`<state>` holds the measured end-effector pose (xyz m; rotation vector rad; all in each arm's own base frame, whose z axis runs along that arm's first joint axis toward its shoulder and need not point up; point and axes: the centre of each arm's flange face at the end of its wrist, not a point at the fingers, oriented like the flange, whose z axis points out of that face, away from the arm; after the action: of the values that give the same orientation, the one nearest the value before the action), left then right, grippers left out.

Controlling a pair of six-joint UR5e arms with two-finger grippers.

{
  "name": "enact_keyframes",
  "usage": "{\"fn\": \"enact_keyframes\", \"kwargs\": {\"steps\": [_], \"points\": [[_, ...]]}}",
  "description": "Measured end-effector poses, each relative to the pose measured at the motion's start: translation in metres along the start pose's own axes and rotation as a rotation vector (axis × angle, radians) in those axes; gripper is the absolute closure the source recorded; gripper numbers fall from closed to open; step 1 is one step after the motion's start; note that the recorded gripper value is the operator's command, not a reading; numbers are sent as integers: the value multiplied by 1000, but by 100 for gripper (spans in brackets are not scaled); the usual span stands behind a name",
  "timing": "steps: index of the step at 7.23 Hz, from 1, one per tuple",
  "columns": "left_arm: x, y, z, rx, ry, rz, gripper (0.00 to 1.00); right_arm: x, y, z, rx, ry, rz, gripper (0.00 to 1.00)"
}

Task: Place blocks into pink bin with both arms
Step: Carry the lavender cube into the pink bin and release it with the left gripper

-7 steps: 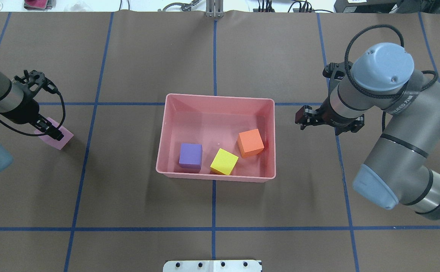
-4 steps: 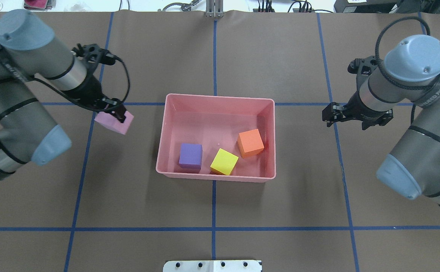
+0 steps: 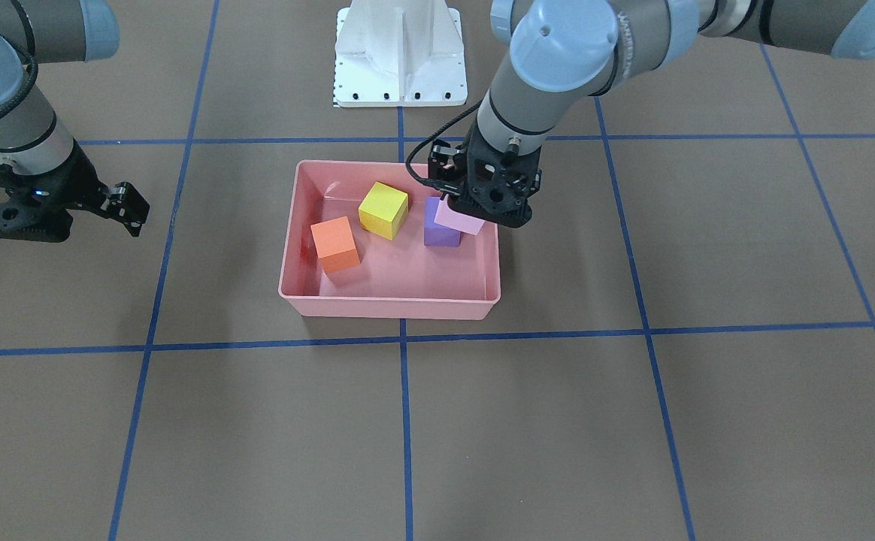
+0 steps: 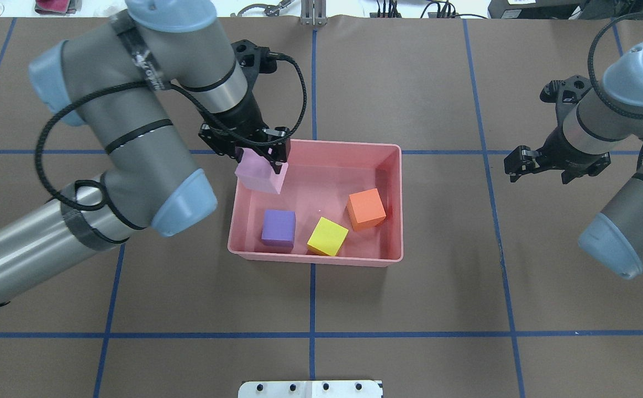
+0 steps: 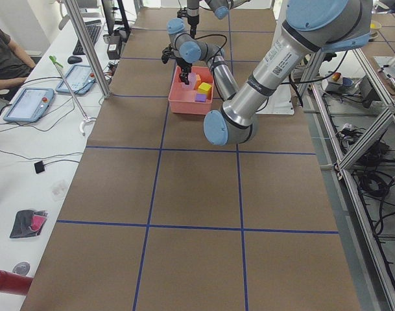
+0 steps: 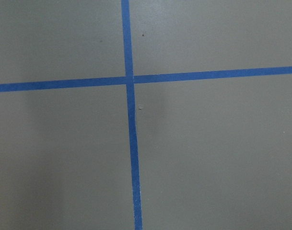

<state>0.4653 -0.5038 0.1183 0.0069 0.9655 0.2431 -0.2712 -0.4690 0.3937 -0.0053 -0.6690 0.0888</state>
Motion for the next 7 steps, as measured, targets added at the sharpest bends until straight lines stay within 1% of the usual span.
{"fn": "enact_keyframes", "kwargs": {"steps": [1, 2, 3, 5, 7], "points": [[32, -20, 21, 4, -23, -23, 99, 6, 0, 2, -3, 6, -3, 1], [50, -39, 44, 13, -33, -45, 99, 10, 0, 3, -4, 10, -7, 1], [54, -51, 63, 28, -43, -57, 99, 12, -1, 3, -5, 12, -8, 1], [51, -59, 90, 35, -67, -63, 96, 13, -1, 3, -5, 12, -8, 1], [52, -55, 109, 29, -86, -59, 85, 13, -1, 3, -5, 12, -8, 1]]}}
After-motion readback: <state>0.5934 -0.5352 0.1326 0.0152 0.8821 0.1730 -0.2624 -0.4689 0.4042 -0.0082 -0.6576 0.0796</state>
